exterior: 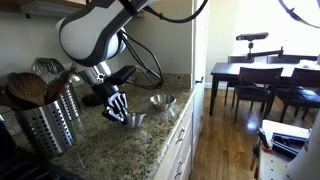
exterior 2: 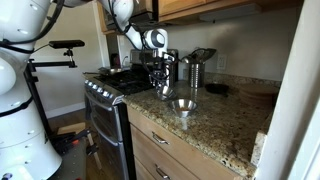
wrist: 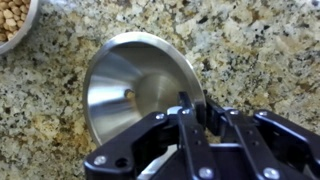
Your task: Pour the contents from the left bowl into the right bowl
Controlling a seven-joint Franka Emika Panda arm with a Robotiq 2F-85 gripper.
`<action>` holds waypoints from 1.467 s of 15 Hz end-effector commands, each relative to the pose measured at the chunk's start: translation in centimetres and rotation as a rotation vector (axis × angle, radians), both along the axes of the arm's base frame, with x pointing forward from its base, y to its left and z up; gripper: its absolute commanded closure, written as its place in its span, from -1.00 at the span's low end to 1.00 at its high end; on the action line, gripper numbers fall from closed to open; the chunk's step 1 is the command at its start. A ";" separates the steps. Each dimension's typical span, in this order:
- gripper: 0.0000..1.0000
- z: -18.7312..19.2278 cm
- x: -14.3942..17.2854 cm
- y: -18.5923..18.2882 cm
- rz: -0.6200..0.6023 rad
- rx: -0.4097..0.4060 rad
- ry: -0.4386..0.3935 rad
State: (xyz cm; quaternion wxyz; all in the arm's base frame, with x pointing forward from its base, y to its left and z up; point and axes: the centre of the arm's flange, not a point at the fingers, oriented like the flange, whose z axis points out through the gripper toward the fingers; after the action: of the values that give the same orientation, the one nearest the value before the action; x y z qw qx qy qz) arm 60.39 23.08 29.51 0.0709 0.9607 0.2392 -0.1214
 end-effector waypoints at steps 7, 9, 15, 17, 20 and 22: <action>-0.50 0.2 -0.4 0.7 0.002 -0.019 0.016; -0.76 0.2 -0.5 0.7 0.004 -0.012 0.017; -0.90 0.0 -0.3 0.7 0.012 0.003 0.003; -0.90 0.0 -0.3 0.7 0.012 0.003 0.003; -0.90 0.0 -0.3 0.7 0.012 0.003 0.003; -0.90 0.0 -0.3 0.7 0.012 0.003 0.003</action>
State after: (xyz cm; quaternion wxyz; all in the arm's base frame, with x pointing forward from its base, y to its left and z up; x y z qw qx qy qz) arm 60.08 23.81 29.48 0.0697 0.9592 0.2452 -0.1221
